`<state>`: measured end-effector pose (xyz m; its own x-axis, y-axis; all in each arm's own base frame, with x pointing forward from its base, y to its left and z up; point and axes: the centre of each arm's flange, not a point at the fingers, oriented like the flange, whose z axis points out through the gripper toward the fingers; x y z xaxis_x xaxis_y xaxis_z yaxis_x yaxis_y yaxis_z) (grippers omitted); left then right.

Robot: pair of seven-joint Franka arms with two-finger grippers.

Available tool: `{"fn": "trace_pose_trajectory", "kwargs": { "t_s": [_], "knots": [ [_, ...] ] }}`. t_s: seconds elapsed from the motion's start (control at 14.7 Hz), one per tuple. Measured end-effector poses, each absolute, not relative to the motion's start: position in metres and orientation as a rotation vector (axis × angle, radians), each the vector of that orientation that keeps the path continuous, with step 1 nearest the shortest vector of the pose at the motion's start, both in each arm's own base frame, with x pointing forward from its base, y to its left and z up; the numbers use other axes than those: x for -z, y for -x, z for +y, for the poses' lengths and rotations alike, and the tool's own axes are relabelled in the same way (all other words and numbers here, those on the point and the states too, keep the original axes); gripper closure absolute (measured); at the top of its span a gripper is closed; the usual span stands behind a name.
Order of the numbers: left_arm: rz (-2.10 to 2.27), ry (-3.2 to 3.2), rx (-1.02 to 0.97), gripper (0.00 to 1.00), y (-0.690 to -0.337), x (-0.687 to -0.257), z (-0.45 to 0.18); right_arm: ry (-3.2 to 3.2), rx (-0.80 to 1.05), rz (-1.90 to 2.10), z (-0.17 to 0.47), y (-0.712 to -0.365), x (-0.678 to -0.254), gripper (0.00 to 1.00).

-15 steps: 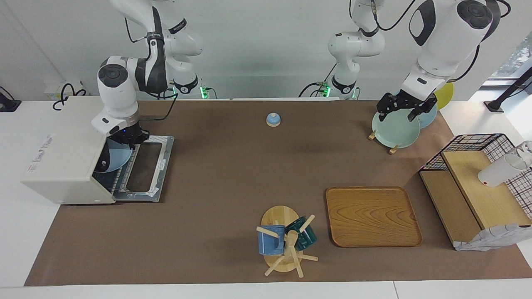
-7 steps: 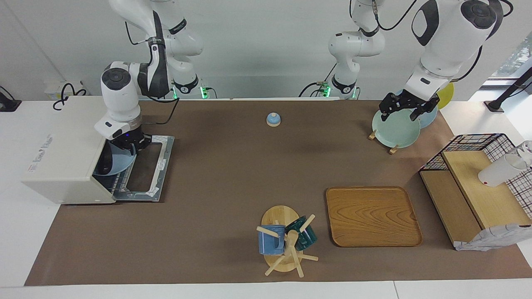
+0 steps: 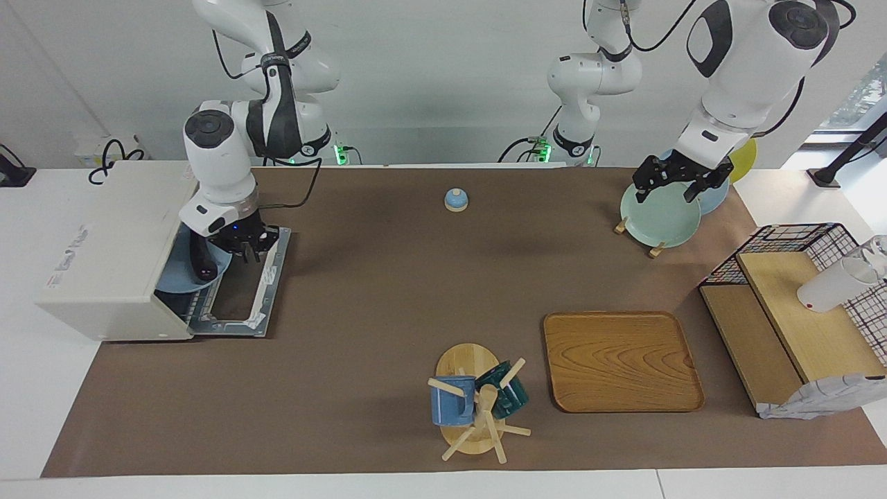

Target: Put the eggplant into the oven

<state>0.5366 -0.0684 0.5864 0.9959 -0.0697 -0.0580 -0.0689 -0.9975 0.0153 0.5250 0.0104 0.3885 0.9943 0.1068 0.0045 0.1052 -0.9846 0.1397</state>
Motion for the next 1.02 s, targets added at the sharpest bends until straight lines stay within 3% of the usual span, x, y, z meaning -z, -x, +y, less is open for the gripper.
{"fn": "trace_pose_trajectory", "kwargs": {
  "t_s": [0.07, 0.48, 1.02],
  "knots": [
    [-0.108, -3.125, 0.092, 0.0, -0.537, -0.586, -0.068, -3.003, -0.022, 0.14, 0.016, -0.527, -0.379, 0.99],
    [-0.107, -3.125, 0.091, 0.0, -0.537, -0.586, -0.068, -3.022, -0.007, 0.072, 0.023, -0.532, -0.319, 0.99],
    [-0.106, -3.125, 0.091, 0.0, -0.537, -0.586, -0.068, -3.025, 0.004, 0.071, 0.033, -0.533, -0.31, 0.99]
  ]
}}
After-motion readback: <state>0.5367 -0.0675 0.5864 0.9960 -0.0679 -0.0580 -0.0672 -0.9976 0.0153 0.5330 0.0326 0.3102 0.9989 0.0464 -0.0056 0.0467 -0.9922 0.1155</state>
